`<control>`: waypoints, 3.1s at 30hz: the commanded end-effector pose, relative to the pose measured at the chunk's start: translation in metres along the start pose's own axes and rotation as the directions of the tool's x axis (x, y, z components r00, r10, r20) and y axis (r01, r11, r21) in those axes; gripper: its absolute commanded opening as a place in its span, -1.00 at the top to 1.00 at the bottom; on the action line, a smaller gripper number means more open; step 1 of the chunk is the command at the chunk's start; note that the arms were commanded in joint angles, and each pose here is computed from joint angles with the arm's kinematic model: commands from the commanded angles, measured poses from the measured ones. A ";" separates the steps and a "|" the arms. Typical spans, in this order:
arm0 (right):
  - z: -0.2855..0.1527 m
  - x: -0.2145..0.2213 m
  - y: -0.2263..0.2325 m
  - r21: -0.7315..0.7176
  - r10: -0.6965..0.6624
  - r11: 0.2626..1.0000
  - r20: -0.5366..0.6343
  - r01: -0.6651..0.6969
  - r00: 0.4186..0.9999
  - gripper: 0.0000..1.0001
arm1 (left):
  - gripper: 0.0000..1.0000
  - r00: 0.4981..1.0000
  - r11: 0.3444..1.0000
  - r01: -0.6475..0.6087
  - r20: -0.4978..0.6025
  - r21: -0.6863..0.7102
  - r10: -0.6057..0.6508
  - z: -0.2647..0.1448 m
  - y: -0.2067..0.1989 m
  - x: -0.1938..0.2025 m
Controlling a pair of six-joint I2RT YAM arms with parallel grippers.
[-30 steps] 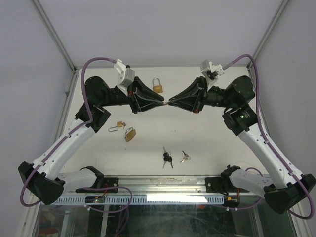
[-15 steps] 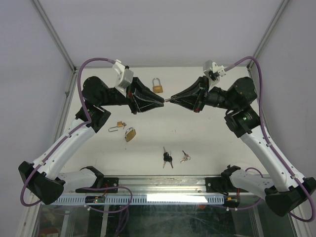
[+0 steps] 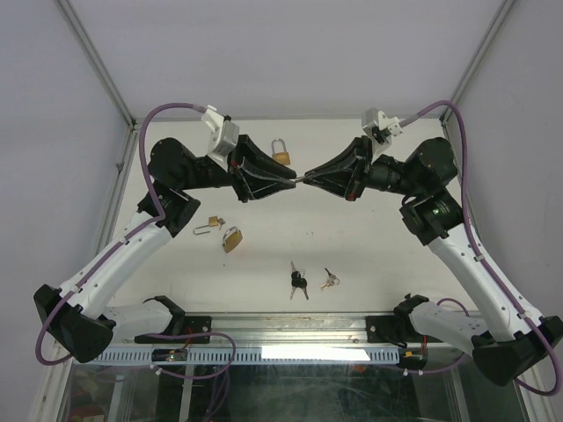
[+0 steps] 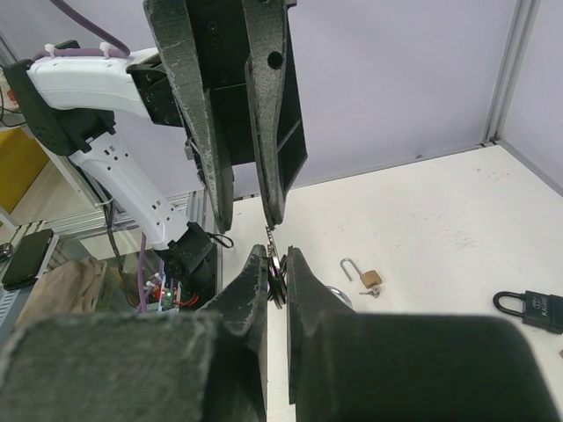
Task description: Unlock with the key
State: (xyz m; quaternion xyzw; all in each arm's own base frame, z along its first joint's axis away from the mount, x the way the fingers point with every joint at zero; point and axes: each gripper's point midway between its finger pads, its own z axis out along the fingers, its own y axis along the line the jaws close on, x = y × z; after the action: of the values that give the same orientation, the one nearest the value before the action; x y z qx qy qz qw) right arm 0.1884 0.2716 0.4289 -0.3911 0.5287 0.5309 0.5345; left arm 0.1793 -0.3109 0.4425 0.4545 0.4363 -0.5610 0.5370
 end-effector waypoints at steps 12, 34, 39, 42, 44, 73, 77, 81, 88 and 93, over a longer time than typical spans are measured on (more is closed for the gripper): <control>-0.001 -0.015 0.010 -0.033 -0.049 0.998 0.043 0.050 0.998 1.00 | 0.63 0.996 0.994 -0.081 0.043 -0.078 0.084 0.007 0.013 -0.005; 0.001 -0.013 0.017 -0.093 -0.027 0.995 0.022 0.029 0.999 1.00 | 1.00 0.995 0.989 -0.094 0.011 -0.113 0.095 0.007 0.018 0.007; 0.001 -0.014 0.018 -0.093 -0.036 0.995 0.025 0.038 0.999 1.00 | 1.00 0.994 0.990 -0.106 -0.004 -0.093 0.106 0.007 0.013 0.010; 0.000 -0.012 0.019 -0.096 -0.036 0.995 0.016 0.038 0.999 1.00 | 1.00 0.994 0.989 -0.113 -0.022 -0.100 0.111 0.004 0.012 0.011; -0.001 -0.008 0.018 -0.094 -0.036 0.995 0.001 0.036 0.999 1.00 | 1.00 0.992 0.985 -0.129 -0.028 -0.118 0.127 0.001 0.012 0.008; -0.009 0.024 0.000 -0.051 -0.006 0.999 -0.174 -0.002 0.985 -0.68 | 1.00 0.977 0.979 -0.129 -0.190 -0.156 0.099 -0.018 0.010 0.038; -0.005 0.024 0.003 -0.092 0.032 0.995 -0.178 -0.049 0.984 -0.53 | 1.00 0.977 0.979 -0.115 -0.195 -0.168 0.081 -0.021 0.008 0.042; -0.001 0.034 -0.006 -0.075 0.080 0.993 -0.188 -0.095 0.979 -0.36 | 1.00 0.979 0.979 -0.107 -0.192 -0.176 0.072 -0.022 0.009 0.043; 0.004 0.045 -0.004 -0.104 0.144 0.980 -0.219 -0.170 0.965 -0.03 | 1.00 0.979 0.978 -0.109 -0.187 -0.179 0.075 -0.021 0.010 0.041; 0.003 0.049 -0.003 -0.108 0.150 0.978 -0.224 -0.177 0.963 -0.10 | 1.00 0.979 0.977 -0.113 -0.188 -0.183 0.078 -0.021 0.011 0.041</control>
State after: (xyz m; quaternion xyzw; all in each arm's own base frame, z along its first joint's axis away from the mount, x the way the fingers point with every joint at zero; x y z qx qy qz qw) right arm 0.1961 0.2826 0.3680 -0.4205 0.6027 0.5514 0.3949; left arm 0.1915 -0.3035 0.3772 0.4696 0.5351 -0.4561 0.5339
